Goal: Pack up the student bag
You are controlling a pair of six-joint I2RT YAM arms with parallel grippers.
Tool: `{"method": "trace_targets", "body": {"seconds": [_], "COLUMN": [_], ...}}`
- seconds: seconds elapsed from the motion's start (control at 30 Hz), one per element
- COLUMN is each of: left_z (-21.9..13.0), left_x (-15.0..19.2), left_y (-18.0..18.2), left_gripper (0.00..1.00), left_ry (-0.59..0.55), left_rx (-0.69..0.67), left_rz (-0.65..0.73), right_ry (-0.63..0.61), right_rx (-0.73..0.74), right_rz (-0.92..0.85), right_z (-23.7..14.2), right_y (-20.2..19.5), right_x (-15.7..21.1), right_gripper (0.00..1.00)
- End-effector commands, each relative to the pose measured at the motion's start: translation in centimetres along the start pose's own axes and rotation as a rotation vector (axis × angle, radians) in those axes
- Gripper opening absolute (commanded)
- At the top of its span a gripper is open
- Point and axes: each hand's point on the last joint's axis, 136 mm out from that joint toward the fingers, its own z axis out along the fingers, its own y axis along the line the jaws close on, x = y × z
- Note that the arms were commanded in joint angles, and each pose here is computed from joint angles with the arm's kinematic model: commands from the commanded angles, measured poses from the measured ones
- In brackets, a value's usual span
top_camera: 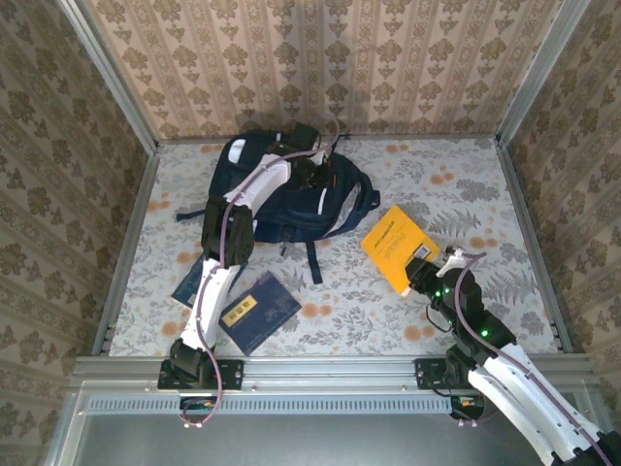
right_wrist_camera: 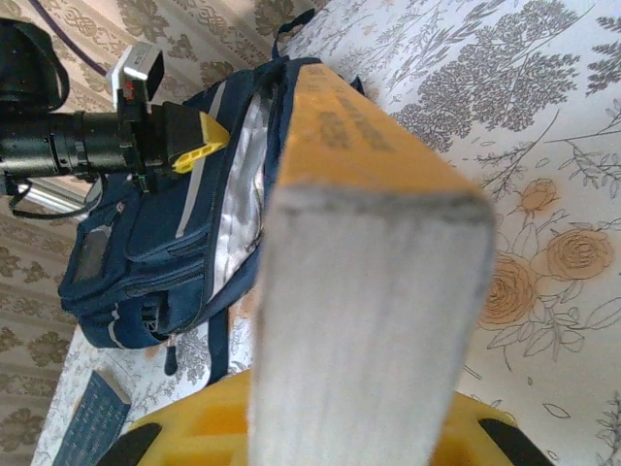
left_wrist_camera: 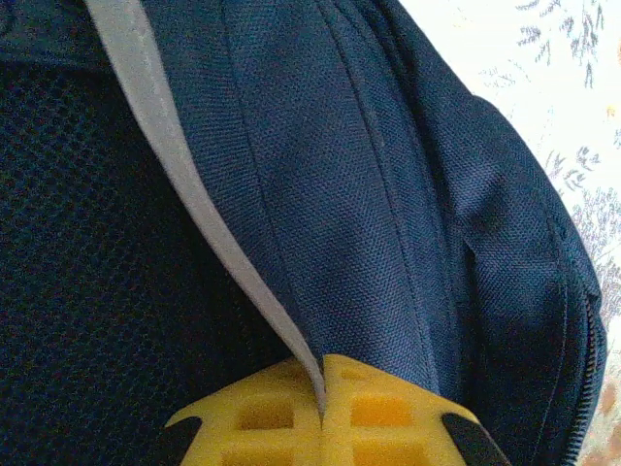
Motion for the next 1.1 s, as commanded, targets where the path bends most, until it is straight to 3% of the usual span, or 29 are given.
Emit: {"method": "trace_targets", "body": {"seconds": [0.0, 0.1, 0.2, 0.37, 0.5, 0.73, 0.93, 1.07], "left_z": [-2.1, -4.8, -8.1, -14.2, -17.6, -24.0, -26.4, -27.1], "left_x": [1.4, 1.7, 1.7, 1.1, 0.9, -0.6, -0.8, -0.5], "left_y": [-4.4, -6.7, -8.1, -9.5, -10.2, -12.2, -14.0, -15.2], "left_gripper": [0.00, 0.00, 0.00, 0.00, 0.00, 0.00, 0.00, 0.00], "left_ry": [0.044, 0.038, 0.011, -0.057, -0.075, -0.166, -0.190, -0.191], "left_rx": [0.040, 0.044, 0.047, 0.040, 0.116, 0.386, 0.470, 0.523], "left_rz": [0.117, 0.198, 0.239, 0.296, 0.292, 0.269, 0.305, 0.331], "right_ry": [-0.105, -0.104, -0.097, -0.078, -0.006, 0.109, 0.204, 0.204], "right_rx": [0.004, 0.081, 0.043, 0.044, 0.012, -0.150, -0.319, -0.388], "right_rz": [-0.112, -0.162, -0.245, -0.241, -0.219, -0.081, 0.104, 0.232], "right_z": [-2.4, -3.4, -4.1, -5.7, -6.3, -5.6, -3.0, -0.2], "right_y": [2.7, 2.6, 4.4, 6.0, 7.7, 11.1, 13.8, 14.6], "right_x": [-4.6, -6.0, -6.9, -8.4, -8.3, -6.9, -5.6, -5.9], "right_gripper": [0.00, 0.00, 0.00, 0.00, 0.00, 0.00, 0.00, 0.00]}}
